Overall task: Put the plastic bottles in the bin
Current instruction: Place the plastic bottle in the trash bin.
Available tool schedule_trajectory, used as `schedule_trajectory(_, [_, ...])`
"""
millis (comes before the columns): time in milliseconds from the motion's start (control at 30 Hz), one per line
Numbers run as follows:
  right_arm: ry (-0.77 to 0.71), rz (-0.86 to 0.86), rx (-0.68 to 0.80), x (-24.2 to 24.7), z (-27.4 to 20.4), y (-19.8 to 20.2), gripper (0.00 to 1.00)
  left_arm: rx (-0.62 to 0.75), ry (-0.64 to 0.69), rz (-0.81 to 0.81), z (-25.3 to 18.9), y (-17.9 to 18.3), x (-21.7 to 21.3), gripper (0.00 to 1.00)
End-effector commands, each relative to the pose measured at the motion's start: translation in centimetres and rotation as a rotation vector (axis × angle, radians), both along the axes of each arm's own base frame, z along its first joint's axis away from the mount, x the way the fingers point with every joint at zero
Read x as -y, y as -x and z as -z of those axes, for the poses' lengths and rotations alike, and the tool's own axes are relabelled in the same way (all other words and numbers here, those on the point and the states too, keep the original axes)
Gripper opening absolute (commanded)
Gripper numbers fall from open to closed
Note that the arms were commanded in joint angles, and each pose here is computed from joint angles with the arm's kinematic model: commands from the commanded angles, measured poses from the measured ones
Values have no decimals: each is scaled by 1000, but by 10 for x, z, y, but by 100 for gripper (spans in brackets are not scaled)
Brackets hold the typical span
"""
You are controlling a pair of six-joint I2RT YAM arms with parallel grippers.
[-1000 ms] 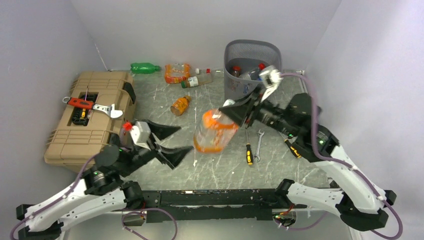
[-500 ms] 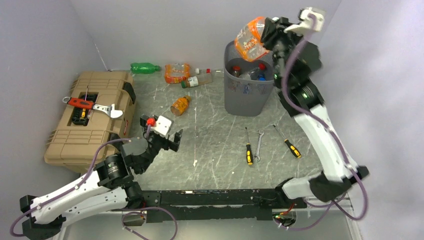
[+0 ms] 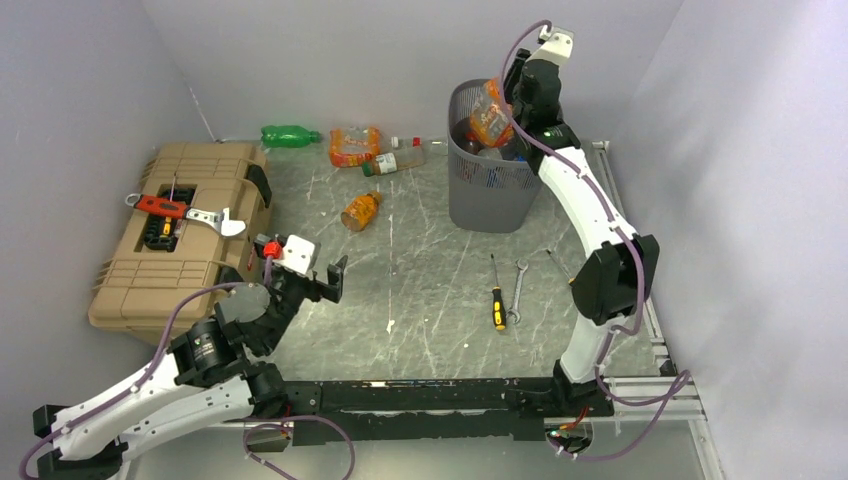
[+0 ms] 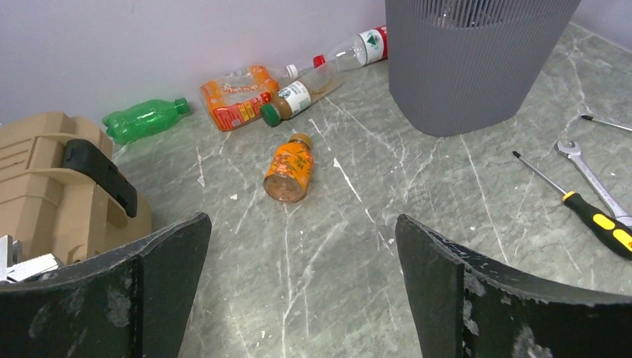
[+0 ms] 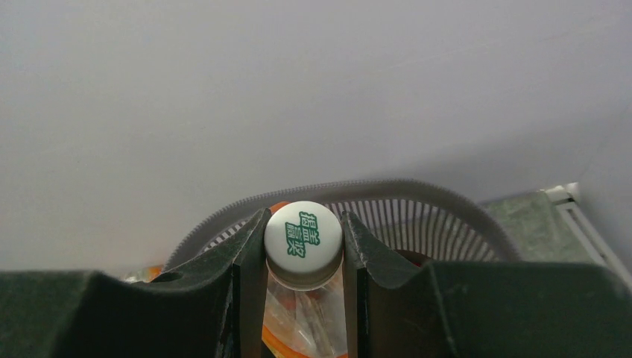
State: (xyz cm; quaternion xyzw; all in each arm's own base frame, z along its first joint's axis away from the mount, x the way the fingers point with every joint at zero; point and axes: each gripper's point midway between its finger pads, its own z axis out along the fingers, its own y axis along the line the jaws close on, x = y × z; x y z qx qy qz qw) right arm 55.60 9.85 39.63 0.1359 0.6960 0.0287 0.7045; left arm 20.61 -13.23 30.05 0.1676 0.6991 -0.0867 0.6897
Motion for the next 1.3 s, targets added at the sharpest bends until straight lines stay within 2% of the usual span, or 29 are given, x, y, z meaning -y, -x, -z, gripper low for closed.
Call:
schedule_trajectory(0, [-92, -92, 127, -6, -32, -16, 0, -6, 15, -19, -6, -2, 0, 99])
schedule_trajectory(233, [-110, -97, -35, -11, 11, -38, 0, -39, -26, -6, 3, -4, 8, 99])
schedule_trajectory(467, [-222, -137, -199, -10, 53, -41, 0, -56, -38, 12, 8, -4, 14, 99])
schedule_trajectory(500, [-229, -153, -217, -13, 57, -41, 2, -58, -40, 13, 8, -4, 14, 100])
schedule_trajectory(600, [-244, -177, -251, -18, 59, -36, 50, -63, -39, 19, 9, -4, 16, 99])
schedule_trajectory(633, [-251, -182, -247, -18, 56, -32, 62, -65, -43, 22, 9, -4, 17, 99])
schedule_trajectory(700, [-263, -189, -220, -18, 43, -25, 72, -68, -42, 26, 10, -4, 18, 100])
schedule_trajectory(833, [-263, -182, -161, -11, -1, -8, 79, -71, -40, 31, 10, -3, 19, 100])
schedule_trajectory(1100, [-173, -47, -15, 37, -83, 68, 81, -91, -11, 57, 12, -1, 25, 99])
schedule_trajectory(1267, [-106, 113, -74, 81, -57, 101, 81, -106, -4, 66, 13, 0, 28, 99])
